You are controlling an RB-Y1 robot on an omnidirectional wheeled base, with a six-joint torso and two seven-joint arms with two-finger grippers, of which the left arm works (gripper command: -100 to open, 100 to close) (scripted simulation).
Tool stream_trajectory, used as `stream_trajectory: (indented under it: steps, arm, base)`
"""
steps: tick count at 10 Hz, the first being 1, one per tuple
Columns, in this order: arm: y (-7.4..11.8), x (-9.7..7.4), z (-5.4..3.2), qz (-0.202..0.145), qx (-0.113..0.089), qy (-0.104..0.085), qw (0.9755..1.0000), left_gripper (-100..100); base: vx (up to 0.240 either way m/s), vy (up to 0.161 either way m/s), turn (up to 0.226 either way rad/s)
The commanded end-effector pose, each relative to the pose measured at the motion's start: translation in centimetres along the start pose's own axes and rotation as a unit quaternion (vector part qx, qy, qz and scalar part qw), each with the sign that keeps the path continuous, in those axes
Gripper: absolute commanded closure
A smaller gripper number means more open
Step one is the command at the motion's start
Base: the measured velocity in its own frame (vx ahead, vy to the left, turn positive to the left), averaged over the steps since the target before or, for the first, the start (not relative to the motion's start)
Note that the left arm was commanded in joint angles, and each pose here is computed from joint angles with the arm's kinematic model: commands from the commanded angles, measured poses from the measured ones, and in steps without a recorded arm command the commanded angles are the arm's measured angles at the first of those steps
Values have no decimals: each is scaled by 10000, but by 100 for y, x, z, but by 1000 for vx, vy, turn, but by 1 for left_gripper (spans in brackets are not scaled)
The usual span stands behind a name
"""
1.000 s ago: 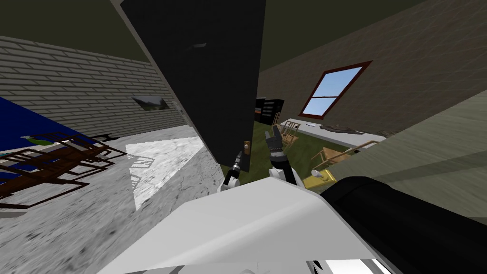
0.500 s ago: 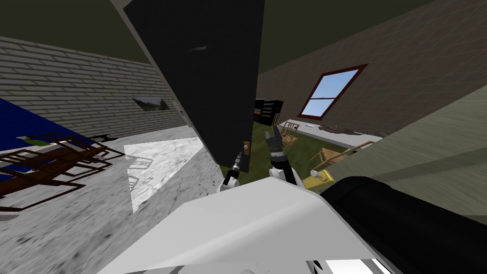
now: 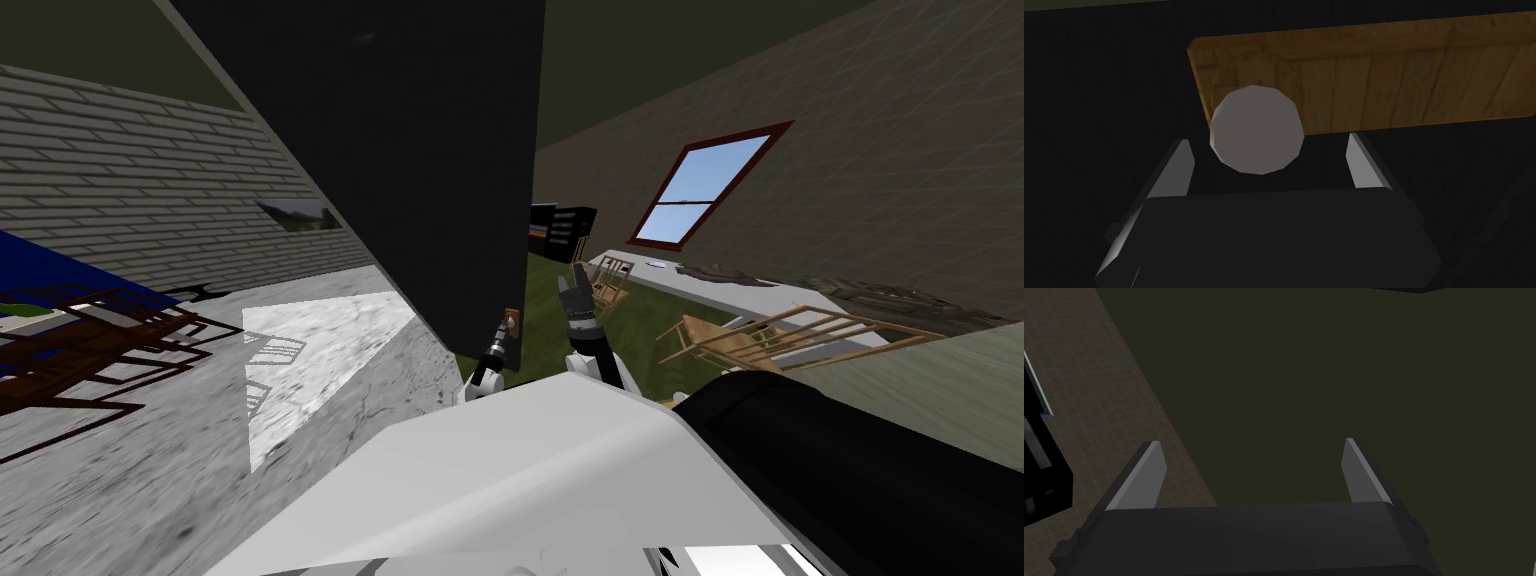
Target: Push the door open
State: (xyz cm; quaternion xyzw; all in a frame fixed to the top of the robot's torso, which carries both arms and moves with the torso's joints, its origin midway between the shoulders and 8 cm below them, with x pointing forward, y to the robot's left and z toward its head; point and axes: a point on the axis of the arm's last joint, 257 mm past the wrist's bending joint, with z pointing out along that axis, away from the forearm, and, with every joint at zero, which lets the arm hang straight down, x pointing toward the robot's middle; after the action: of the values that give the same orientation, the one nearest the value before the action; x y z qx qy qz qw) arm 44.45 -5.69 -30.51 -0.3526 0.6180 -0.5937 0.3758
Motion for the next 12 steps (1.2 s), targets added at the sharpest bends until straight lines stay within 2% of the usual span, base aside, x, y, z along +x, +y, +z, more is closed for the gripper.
stream_trajectory:
  steps: [1, 2, 3, 8, 9, 12]
  arm:
    - [-90, 76, 66, -110, 66, -12, 9999, -100]
    - [-58, 46, 43, -68, 43, -8, 10000, -100]
    - [-58, 46, 43, -68, 43, -8, 10000, 100]
    - [-58, 46, 43, -68, 43, -8, 10000, 100]
    - [20, 59, -45, 21, -23, 43, 10000, 100]
    - [87, 148, -194, 96, -72, 139, 9998, 100]
  base:
    - [130, -109, -13]
    - [54, -49, 3]
    - [0, 0, 0]
    - [-12, 10, -3]
    - [82, -62, 187]
    - [179, -114, 249]
